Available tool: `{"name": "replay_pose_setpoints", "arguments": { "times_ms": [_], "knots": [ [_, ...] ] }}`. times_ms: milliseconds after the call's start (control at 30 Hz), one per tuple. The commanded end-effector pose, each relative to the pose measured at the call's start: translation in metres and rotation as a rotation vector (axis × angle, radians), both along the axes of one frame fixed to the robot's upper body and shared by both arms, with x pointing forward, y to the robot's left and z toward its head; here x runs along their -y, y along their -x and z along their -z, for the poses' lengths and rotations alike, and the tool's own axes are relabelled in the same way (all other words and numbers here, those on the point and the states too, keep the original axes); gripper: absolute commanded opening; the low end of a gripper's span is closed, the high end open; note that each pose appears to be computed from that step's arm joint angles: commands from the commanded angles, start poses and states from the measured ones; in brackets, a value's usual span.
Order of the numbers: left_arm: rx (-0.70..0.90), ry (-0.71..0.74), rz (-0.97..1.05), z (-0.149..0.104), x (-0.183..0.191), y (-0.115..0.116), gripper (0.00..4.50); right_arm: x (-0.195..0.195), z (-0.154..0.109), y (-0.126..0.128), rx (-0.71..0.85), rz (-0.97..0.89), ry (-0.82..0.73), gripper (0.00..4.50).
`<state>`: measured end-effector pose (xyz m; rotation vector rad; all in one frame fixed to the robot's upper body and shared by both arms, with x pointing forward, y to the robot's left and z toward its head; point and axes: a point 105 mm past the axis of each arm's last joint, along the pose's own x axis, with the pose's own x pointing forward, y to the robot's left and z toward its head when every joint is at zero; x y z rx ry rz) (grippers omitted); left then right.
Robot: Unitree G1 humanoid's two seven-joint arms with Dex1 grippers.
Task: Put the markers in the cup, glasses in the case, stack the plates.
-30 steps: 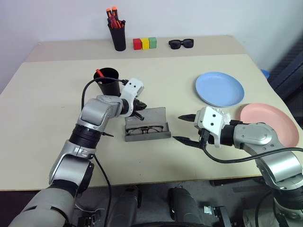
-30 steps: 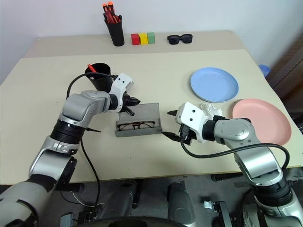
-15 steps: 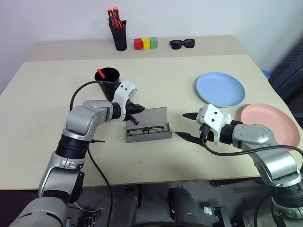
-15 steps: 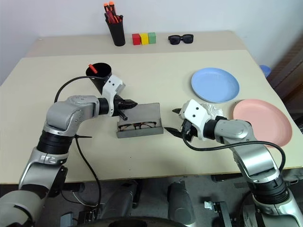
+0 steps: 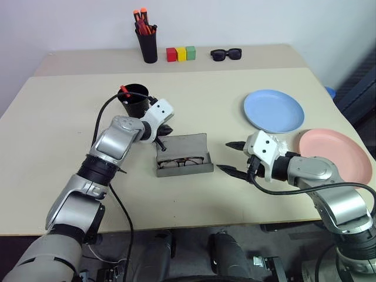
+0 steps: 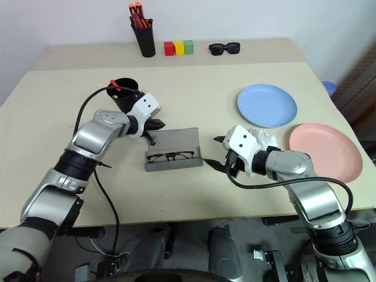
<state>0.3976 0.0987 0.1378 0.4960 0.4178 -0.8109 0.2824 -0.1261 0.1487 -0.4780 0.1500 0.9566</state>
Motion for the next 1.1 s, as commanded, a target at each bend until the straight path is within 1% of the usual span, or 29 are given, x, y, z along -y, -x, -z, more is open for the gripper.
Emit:
{"name": "replay_pose_setpoints", "arguments": {
  "times_ms": [33, 233, 467, 567, 667, 867, 1033, 1100],
  "knots": [
    [0.007, -0.009, 0.095, -0.009, 0.006, 0.005, 0.04, -0.003, -0.007, 0.003, 0.034, -0.008, -0.024, 3.51],
    [-0.02, 0.026, 0.228, -0.014, 0.004, 0.023, 0.04, -0.003, -0.007, 0.003, 0.039, 0.002, -0.029, 3.51],
    [-0.022, 0.09, 0.301, -0.023, 0.004, 0.04, 0.04, -0.004, -0.008, 0.001, 0.042, 0.0, -0.029, 3.51],
    [-0.025, 0.095, 0.357, -0.023, 0.006, 0.053, 0.04, -0.004, -0.008, 0.0, 0.043, -0.003, -0.028, 3.51],
    [-0.005, 0.11, 0.435, -0.023, 0.01, 0.072, 0.04, -0.003, -0.008, -0.001, 0.042, -0.002, -0.026, 3.51],
    [-0.013, 0.098, 0.507, -0.013, 0.005, 0.099, 0.04, 0.005, -0.011, -0.003, 0.035, 0.016, -0.035, 3.51],
    [-0.037, 0.045, 0.53, 0.003, -0.003, 0.112, 0.04, 0.01, -0.011, -0.008, 0.026, 0.043, -0.055, 3.51],
    [-0.036, 0.031, 0.524, 0.008, -0.005, 0.113, 0.04, 0.013, -0.012, -0.01, 0.032, 0.057, -0.055, 3.51]
  ]
}}
